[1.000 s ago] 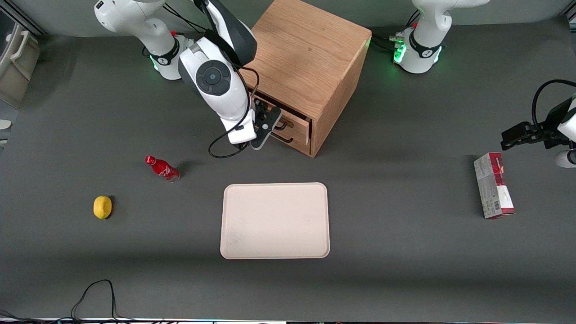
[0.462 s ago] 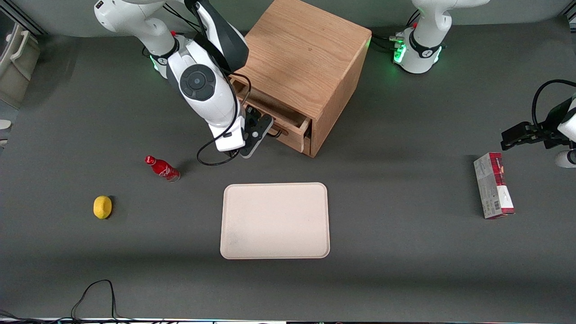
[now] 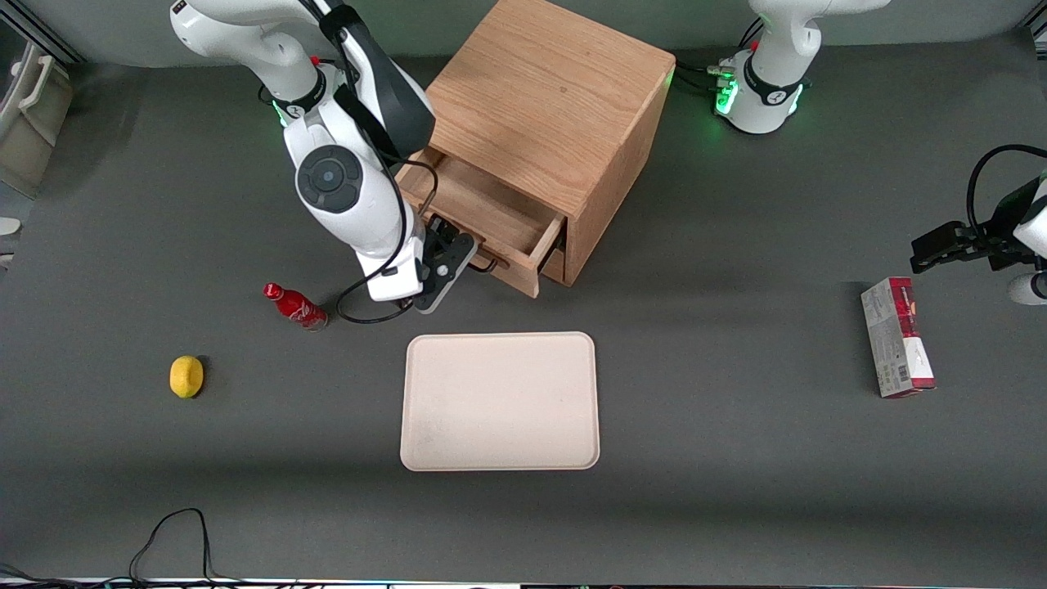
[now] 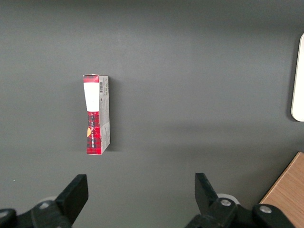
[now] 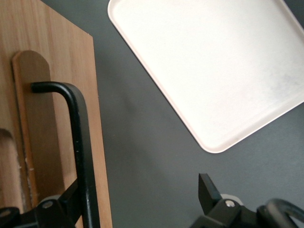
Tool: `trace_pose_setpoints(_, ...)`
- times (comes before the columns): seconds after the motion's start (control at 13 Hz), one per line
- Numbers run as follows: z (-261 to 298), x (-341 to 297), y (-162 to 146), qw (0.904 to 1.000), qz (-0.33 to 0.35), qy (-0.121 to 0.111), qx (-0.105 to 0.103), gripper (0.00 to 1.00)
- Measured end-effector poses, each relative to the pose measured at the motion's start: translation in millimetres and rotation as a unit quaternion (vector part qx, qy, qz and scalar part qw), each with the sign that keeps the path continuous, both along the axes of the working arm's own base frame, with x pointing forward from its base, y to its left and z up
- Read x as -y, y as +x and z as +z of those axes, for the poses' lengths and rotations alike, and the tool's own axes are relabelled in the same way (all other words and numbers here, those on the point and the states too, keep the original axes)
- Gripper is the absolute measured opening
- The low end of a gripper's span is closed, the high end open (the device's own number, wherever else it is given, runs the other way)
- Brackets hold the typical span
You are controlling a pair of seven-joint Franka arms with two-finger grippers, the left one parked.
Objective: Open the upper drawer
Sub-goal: 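Pull the upper drawer outward by its handle with the right gripper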
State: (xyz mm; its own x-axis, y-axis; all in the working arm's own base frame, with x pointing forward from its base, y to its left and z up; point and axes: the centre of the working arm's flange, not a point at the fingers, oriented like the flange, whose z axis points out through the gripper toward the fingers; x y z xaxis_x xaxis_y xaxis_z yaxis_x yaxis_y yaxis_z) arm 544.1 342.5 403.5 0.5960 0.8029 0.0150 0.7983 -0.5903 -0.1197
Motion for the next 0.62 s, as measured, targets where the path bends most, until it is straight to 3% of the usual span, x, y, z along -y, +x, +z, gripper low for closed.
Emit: trace_pose_setpoints(0.62, -3, 34, 51, 0.9995, -0.028, 0.003, 0.014, 1.0)
